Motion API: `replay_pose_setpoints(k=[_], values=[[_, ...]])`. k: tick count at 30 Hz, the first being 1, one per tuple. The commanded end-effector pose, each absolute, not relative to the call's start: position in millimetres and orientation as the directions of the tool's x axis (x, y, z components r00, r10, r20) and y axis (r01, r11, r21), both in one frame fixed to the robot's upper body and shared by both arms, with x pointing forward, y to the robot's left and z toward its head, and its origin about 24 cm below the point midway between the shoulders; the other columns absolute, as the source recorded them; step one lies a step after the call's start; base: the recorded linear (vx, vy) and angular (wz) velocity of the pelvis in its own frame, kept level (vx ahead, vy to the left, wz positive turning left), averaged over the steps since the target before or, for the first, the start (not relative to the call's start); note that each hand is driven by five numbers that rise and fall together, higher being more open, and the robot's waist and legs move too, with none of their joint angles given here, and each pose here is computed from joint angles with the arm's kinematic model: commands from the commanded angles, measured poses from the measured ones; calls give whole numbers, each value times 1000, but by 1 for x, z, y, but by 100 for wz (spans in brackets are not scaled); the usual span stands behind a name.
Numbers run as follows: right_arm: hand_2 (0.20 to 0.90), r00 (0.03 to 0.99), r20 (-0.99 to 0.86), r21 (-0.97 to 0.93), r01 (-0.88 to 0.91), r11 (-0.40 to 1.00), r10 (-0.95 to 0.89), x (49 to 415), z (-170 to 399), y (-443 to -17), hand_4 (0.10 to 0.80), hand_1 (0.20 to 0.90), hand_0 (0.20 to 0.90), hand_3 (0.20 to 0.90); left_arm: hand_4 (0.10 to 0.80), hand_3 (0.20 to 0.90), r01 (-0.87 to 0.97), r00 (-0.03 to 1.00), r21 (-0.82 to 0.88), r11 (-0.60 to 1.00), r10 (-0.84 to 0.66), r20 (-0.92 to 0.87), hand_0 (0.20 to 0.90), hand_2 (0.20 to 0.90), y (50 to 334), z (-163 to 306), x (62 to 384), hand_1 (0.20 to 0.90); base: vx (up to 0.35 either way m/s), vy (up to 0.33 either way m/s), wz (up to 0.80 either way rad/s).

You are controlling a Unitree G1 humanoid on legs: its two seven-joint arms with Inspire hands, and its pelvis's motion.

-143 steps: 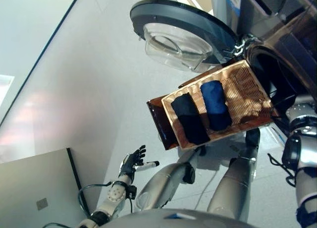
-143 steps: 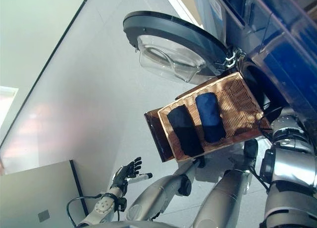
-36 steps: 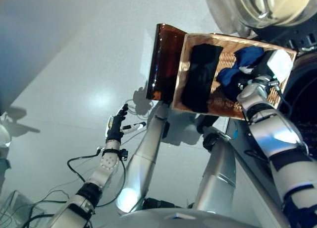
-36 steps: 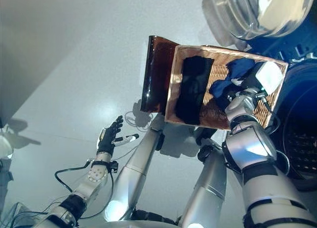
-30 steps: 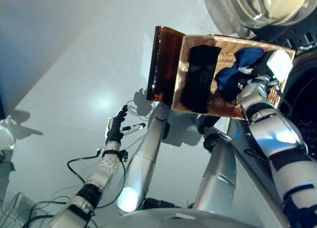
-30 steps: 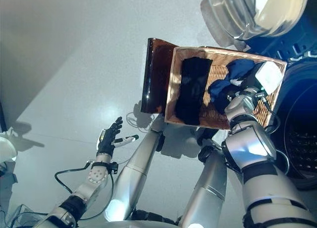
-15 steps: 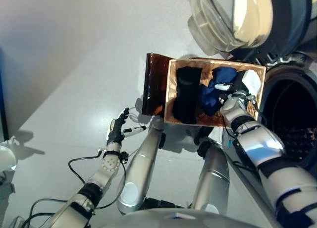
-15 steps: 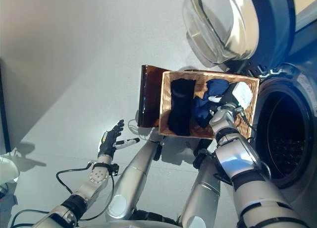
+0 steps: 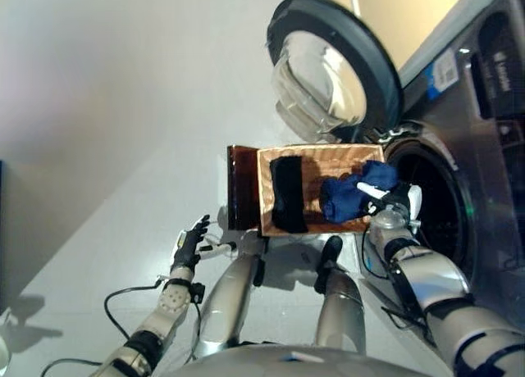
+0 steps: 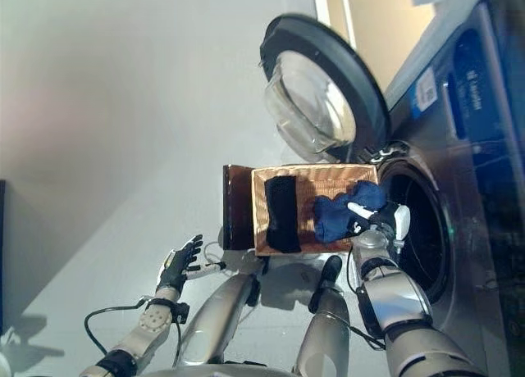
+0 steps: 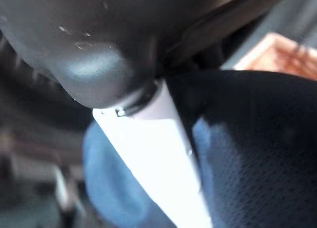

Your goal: Pick up the clothes and place them into the washing machine

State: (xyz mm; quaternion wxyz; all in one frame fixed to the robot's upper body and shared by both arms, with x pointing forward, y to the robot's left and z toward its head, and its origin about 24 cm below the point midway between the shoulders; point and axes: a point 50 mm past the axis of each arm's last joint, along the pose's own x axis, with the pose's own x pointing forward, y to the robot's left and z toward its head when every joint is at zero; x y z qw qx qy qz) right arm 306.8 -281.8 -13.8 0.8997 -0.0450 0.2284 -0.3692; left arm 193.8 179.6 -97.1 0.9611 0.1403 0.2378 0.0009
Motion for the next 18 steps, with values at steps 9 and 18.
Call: replay_pose_setpoints(k=[9, 18], values=[[200, 607, -444, 570, 759, 315, -659, 290, -28, -272, 300, 200, 200, 200, 800, 900, -7, 871, 159, 987, 84, -484, 900, 900, 177, -106, 182, 900, 6, 53, -9], [200, 412, -425, 692, 722, 5, -806, 289, -2, -290, 300, 200, 200, 200, 800, 900, 14, 870, 113, 994, 44, -492, 900, 900, 155, -111, 173, 900, -1, 47, -7]])
